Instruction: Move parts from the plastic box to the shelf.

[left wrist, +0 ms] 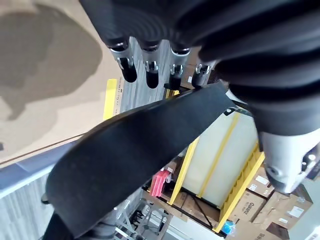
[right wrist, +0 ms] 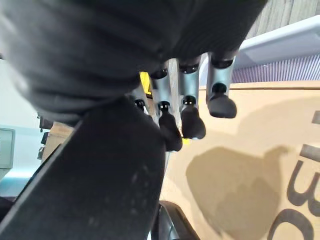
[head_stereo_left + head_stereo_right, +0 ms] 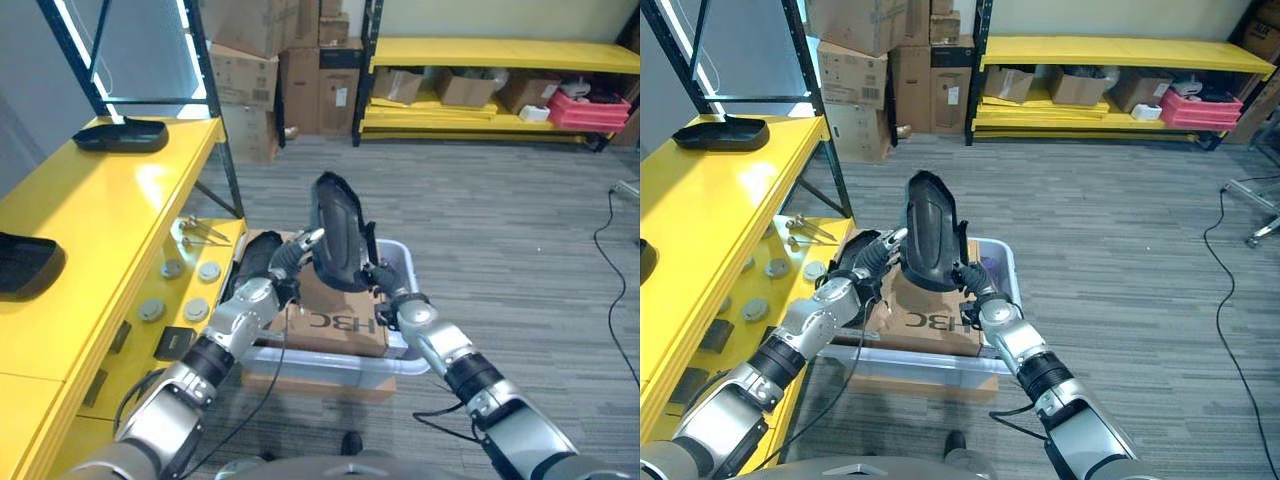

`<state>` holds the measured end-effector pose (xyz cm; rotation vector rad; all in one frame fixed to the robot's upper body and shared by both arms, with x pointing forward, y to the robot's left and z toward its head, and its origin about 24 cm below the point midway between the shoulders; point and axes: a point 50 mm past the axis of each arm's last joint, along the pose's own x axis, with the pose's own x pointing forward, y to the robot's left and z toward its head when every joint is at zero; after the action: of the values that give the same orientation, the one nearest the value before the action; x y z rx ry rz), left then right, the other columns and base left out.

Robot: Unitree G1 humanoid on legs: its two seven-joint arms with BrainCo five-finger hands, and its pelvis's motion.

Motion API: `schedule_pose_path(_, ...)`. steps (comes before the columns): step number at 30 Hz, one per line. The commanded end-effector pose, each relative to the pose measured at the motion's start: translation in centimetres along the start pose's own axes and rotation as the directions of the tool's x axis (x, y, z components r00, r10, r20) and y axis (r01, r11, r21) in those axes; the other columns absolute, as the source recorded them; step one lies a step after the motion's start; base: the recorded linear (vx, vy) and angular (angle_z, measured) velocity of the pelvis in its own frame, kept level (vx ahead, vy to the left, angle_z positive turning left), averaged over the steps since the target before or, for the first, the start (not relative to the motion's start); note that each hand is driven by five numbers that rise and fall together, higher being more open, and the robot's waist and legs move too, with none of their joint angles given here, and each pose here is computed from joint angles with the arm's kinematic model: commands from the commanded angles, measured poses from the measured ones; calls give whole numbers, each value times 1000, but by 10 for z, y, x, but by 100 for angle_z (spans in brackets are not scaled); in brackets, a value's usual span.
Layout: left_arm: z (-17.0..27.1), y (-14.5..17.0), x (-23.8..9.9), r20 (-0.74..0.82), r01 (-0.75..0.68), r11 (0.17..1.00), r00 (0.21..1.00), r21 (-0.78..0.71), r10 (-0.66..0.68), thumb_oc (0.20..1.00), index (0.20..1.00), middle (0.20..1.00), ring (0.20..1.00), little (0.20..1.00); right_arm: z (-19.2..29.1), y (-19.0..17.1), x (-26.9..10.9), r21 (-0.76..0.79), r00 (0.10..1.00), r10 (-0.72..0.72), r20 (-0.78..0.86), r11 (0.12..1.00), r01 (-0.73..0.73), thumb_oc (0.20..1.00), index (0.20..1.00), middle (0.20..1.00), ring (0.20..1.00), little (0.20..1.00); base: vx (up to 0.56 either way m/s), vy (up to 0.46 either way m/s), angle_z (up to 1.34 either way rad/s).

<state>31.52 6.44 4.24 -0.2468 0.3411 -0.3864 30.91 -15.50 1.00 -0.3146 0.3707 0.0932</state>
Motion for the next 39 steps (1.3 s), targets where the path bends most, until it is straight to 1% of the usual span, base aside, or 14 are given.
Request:
schedule_pose_path(1,23,-41,17,13,163,968,986,190,-169,1000,1000,1000,1000,1000,60,12,13,-86,980,29,196,996,-12,200,200,200,200,200,0,0,0)
schedule_pose_path(3,20,-42,17,-6,140,968,990,210,-142,1000,1000,1000,1000,1000,63,15,14,-85,980,23,198,996,-6,200,200,200,200,200,0,0,0)
schedule_pose_path(6,16,-28,20,-50,66,977,997,201,-57,1000,1000,1000,1000,1000,68,14,17,-76,982,-2,190,997,17,200,200,200,200,200,0,0,0)
schedule_pose_path(12,6,-13,20,-109,21,972,994,233,5,1000,1000,1000,1000,1000,65,13,18,-94,985,7,170,996,9,200,200,200,200,200,1,2,1)
schedule_pose_path(15,0,-16,20,-110,23,969,994,247,4,1000,1000,1000,1000,1000,61,22,17,-146,984,81,158,988,-58,200,200,200,200,200,0,8,11)
schedule_pose_path(20,3,-31,19,-62,51,961,997,270,-36,1000,1000,1000,1000,1000,58,54,9,-198,962,213,169,964,-179,200,200,200,200,200,0,0,0)
schedule_pose_path(21,4,-32,19,-53,62,954,997,292,-48,840,840,840,840,840,59,58,7,-202,959,226,173,961,-190,200,200,200,200,200,0,0,0)
schedule_pose_path(22,4,-32,18,-50,65,953,997,296,-53,548,548,548,548,548,59,59,7,-198,958,228,173,961,-193,200,200,200,200,200,0,0,0)
schedule_pose_path(23,4,-33,18,-45,66,951,998,301,-55,332,332,332,332,332,59,61,6,-193,957,232,175,961,-197,200,200,200,200,200,0,0,0)
schedule_pose_path(24,5,-33,17,-38,63,948,998,311,-54,200,200,200,200,200,60,63,5,-187,955,236,177,961,-203,200,200,200,200,200,0,0,0)
schedule_pose_path(31,7,-36,15,-22,82,921,997,381,-80,200,200,200,200,200,59,68,2,-170,954,238,183,963,-208,200,200,200,200,200,0,0,0)
schedule_pose_path(35,11,-35,14,-19,74,925,997,372,-72,200,200,200,200,200,58,71,2,-126,957,235,169,968,-216,200,200,200,200,200,15,-47,0)
schedule_pose_path(37,7,-28,15,-32,55,936,998,347,-47,200,200,200,200,200,56,80,0,-107,955,248,163,967,-233,200,200,200,200,200,-38,-69,-5)
schedule_pose_path(39,8,-24,18,-21,46,946,999,321,-42,200,200,200,200,200,60,81,1,-105,952,252,171,966,-237,200,200,200,200,200,-63,-9,-23)
